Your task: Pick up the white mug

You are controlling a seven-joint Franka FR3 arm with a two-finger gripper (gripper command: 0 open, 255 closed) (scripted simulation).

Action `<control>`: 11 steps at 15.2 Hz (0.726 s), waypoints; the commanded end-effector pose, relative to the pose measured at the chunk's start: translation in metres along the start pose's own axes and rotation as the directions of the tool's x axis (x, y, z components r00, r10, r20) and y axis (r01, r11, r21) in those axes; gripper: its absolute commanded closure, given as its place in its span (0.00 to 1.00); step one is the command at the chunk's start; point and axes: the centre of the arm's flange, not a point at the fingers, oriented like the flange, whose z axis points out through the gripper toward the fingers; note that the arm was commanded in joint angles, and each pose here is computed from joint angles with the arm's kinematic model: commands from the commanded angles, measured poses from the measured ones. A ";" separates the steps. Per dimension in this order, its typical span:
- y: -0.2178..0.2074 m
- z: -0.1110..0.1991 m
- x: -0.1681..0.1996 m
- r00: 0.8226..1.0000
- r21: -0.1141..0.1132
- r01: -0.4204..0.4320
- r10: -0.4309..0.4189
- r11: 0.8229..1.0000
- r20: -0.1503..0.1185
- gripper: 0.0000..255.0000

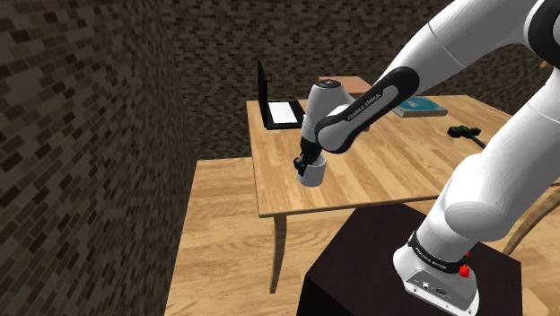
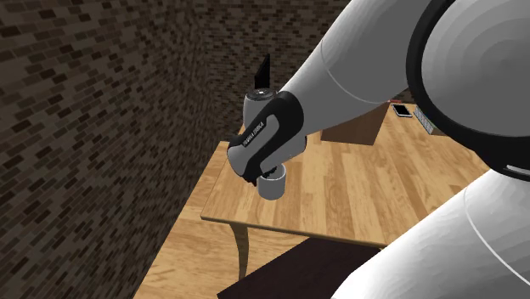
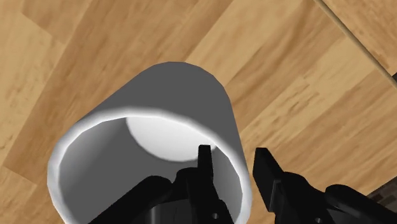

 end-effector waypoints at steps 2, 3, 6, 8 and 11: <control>0.000 0.000 0.000 1.000 0.000 0.000 0.000 1.000 0.000 1.00; 0.000 0.000 0.000 1.000 0.000 0.000 0.000 1.000 0.000 1.00; 0.000 0.000 0.000 1.000 0.000 0.000 0.000 1.000 0.000 1.00; 0.000 0.000 0.000 1.000 0.000 0.000 0.000 1.000 0.000 1.00; 0.000 -0.016 0.002 1.000 0.000 0.000 0.000 1.000 0.000 1.00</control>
